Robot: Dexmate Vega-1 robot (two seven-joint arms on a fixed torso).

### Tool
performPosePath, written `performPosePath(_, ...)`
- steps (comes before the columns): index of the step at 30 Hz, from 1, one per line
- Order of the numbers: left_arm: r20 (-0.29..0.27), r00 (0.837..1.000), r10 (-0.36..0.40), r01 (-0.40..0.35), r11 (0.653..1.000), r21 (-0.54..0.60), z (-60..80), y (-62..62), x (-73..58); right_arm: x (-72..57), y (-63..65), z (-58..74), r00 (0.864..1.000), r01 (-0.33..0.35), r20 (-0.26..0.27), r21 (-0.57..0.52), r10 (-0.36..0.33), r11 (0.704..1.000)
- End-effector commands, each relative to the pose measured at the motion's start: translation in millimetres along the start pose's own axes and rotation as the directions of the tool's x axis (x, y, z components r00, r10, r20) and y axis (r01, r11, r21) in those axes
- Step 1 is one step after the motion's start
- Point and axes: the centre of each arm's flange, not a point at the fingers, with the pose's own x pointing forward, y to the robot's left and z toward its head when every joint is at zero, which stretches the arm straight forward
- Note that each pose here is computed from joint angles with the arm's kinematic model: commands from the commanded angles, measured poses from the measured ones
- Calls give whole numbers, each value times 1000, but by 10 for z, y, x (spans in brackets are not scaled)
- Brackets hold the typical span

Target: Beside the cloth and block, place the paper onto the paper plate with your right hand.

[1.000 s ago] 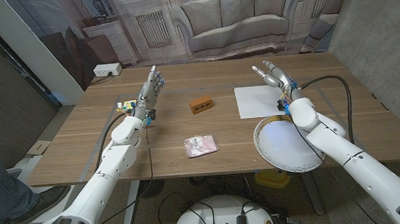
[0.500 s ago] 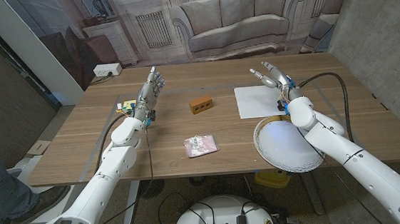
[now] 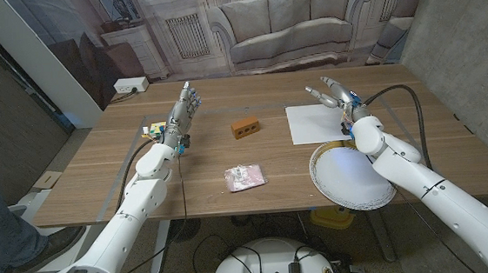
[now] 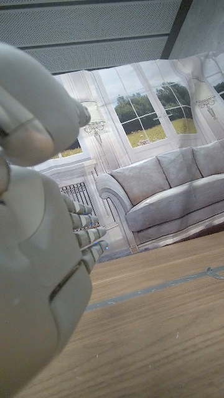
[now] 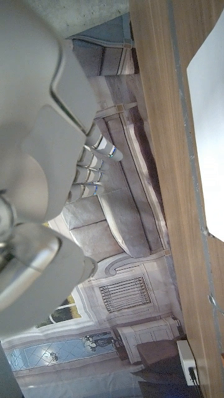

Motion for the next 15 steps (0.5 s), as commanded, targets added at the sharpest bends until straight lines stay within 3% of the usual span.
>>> performPosePath(1, 0, 1000, -7, 7, 1000, 0, 1, -67, 12, -26, -13, -51, 1000, -15, -27, -66, 13, 998)
performPosePath(15, 9, 1000, -6, 6, 1000, 14, 81, -113, -3, -17, -14, -105, 999, -33, -35, -148, 28, 988)
